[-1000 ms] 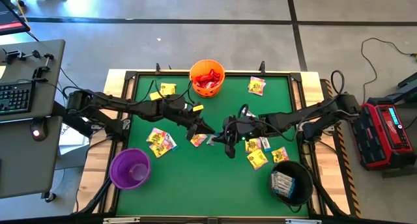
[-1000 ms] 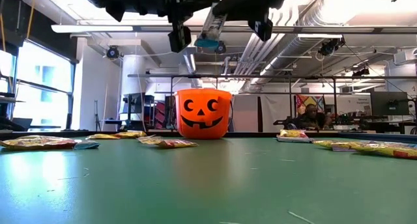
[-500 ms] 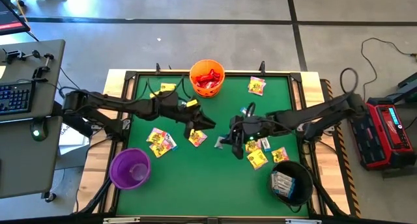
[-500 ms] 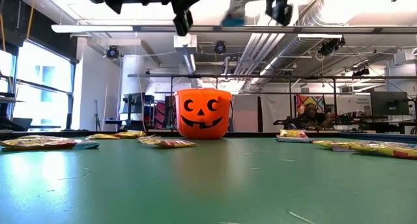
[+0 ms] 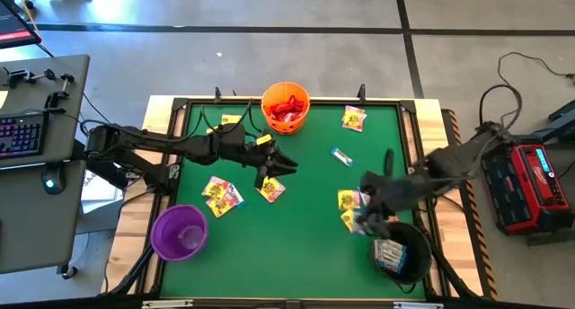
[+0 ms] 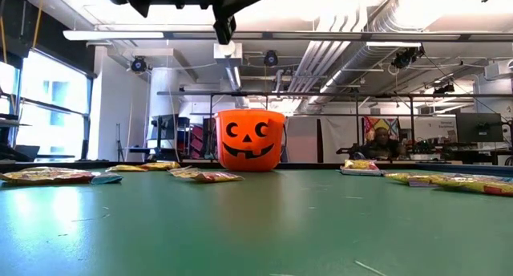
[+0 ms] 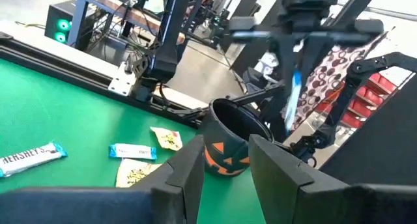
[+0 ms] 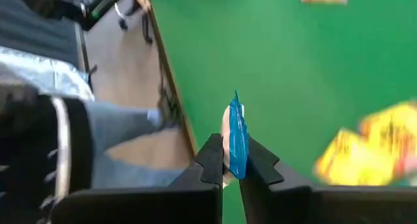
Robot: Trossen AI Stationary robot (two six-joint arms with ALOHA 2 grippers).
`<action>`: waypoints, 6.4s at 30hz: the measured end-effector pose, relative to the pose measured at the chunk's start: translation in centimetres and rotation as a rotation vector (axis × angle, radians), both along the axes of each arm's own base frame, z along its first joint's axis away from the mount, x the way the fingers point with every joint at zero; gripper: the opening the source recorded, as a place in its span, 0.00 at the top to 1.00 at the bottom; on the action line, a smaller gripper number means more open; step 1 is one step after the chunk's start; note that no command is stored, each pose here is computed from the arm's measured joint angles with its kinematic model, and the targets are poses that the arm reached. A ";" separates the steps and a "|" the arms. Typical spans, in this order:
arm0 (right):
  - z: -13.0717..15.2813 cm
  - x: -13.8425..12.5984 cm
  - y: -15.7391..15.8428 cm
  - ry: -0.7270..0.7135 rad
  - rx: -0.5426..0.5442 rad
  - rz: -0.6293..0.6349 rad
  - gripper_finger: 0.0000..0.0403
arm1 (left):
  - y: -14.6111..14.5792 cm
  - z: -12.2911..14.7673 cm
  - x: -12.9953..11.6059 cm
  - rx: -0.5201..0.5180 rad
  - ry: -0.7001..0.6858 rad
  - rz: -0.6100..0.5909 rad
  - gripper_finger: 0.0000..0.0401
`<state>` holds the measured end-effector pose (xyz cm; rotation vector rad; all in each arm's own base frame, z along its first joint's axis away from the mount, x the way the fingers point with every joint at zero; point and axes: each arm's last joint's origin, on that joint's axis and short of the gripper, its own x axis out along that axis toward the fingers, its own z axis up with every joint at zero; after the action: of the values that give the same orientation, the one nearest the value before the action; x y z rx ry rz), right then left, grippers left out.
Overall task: Sort candy by brand, put in halloween buckets
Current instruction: Put the white chocolate bar into the black bucket
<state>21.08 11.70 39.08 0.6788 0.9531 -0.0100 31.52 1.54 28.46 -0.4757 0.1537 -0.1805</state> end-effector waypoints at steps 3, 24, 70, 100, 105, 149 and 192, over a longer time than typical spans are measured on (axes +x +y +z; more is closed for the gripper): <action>1.5 -2.2 1.1 0.093 0.064 -0.035 0.98 | 0.0 0.0 0.0 0.000 0.001 0.000 0.72; -11.1 -6.8 5.1 0.757 0.068 -0.021 0.98 | 0.0 -0.5 -0.1 -0.002 0.052 0.019 0.72; -15.1 -0.1 -8.4 0.593 -0.054 -0.639 0.56 | 1.0 -1.2 -0.3 -0.013 0.130 0.073 0.72; -22.8 -1.5 -12.5 0.540 -0.080 -0.770 0.41 | 1.0 -1.4 -0.3 -0.016 0.156 0.074 0.72; -22.7 -1.3 -12.9 0.513 -0.100 -0.740 0.41 | 1.0 -1.4 -0.3 -0.016 0.156 0.073 0.72; -24.1 -1.7 -11.7 0.523 -0.024 -0.736 1.00 | 0.5 -1.5 -0.3 -0.013 0.164 0.058 0.72; -26.1 -0.3 -10.8 0.736 -0.342 0.360 0.68 | 0.4 -2.2 -0.5 0.032 0.227 0.044 0.72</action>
<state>20.74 0.89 13.02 0.1620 1.7244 -0.1081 31.03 1.94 26.27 -0.4666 0.3675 -0.0802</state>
